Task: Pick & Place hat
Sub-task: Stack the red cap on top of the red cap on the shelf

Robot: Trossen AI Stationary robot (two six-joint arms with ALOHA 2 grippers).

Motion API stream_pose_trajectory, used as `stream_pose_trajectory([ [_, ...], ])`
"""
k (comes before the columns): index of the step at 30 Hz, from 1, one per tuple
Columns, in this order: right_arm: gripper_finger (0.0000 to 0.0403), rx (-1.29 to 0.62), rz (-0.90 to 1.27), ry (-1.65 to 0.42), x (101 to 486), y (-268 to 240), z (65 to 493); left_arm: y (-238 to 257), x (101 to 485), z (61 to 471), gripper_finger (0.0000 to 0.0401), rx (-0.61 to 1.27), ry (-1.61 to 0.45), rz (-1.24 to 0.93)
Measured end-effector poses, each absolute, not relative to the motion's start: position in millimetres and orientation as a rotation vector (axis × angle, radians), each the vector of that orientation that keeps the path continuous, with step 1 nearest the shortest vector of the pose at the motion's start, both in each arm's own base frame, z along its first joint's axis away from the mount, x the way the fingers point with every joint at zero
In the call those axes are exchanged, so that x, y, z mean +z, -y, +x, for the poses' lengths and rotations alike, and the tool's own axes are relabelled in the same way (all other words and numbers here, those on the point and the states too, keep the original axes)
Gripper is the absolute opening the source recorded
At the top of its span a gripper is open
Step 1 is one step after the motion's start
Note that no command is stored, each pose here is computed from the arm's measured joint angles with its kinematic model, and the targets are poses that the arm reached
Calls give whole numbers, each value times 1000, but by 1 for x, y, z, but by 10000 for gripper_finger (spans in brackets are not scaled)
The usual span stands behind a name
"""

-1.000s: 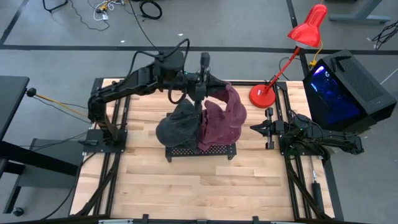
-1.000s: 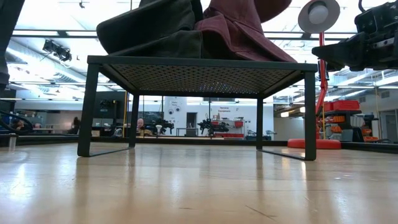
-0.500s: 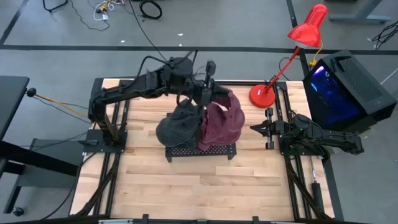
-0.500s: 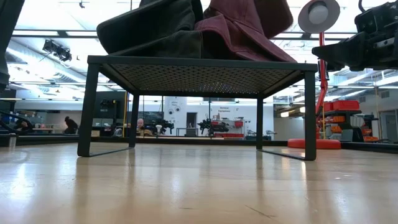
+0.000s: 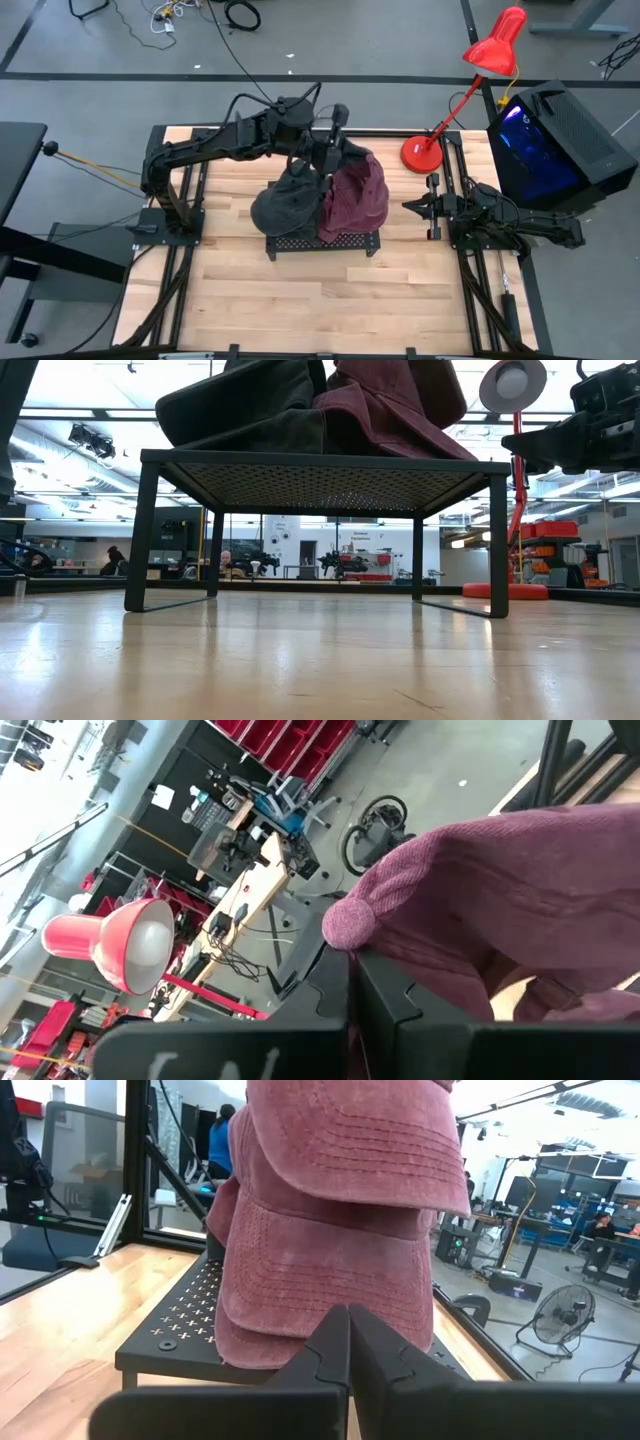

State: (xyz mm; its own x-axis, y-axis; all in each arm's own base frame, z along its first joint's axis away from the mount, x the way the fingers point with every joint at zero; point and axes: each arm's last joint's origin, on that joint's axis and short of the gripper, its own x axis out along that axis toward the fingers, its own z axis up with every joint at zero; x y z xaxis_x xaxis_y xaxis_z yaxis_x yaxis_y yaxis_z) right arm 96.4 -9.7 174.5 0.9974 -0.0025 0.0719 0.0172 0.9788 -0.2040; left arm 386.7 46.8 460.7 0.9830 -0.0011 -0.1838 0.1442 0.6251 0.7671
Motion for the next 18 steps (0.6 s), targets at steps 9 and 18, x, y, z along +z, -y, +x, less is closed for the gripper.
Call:
stream_pose_trajectory([
  [9, 4, -10, -206, 72, 174, 10, 96, -42, 458, 387, 5, -123, -182, 888],
  [18, 4, -10, -206, 72, 175, 10, 96, -42, 457, 386, 5, -125, -194, 891],
])
